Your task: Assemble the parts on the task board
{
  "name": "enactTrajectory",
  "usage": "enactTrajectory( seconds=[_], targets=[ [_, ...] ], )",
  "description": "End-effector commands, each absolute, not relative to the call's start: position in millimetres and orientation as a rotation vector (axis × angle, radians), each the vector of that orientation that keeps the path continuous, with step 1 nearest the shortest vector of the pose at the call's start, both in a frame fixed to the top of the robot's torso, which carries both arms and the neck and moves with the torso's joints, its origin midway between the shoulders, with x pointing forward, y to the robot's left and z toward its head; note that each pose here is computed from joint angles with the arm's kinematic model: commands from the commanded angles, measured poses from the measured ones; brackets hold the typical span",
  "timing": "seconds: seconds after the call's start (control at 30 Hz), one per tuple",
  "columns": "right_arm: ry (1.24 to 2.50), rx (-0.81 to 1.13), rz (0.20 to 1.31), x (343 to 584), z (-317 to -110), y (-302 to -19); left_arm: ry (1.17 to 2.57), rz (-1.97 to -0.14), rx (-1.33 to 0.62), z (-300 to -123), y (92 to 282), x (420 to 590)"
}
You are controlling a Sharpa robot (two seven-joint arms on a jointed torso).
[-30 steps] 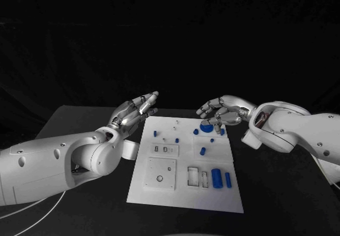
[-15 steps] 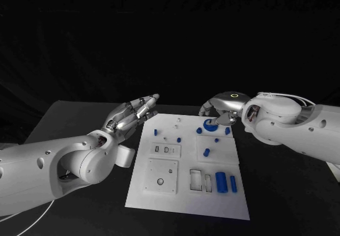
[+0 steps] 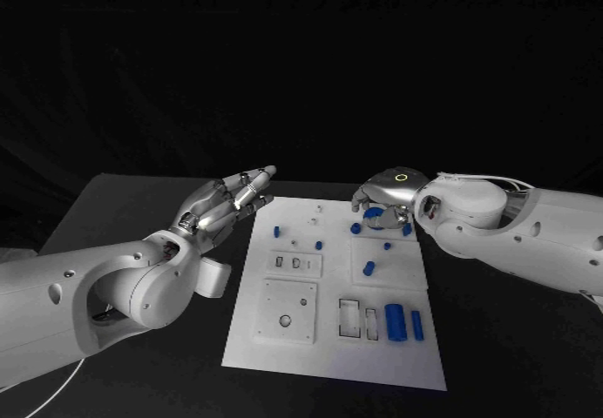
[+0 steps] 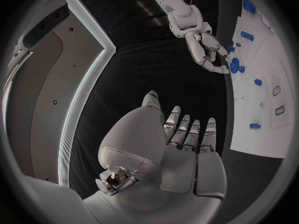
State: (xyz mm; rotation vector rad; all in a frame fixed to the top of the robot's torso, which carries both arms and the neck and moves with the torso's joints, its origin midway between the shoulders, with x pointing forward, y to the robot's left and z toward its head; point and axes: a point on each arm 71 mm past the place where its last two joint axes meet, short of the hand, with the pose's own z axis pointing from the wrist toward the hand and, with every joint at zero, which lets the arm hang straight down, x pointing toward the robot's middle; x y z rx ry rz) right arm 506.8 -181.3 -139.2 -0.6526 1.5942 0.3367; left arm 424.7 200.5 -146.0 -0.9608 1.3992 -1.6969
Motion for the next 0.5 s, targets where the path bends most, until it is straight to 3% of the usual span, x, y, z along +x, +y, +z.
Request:
enactTrajectory(
  seconds=[0.03,0.5],
  targets=[
    [1.584,-0.680,0.323,507.4,-143.7,-181.0,1.397,-1.711,-0.935,-143.7,199.6,424.6],
    [1.628,-0.675,0.348,509.0,-162.1,-176.2,1.401,-1.706,-0.932,-144.5,200.9,427.0]
  ],
)
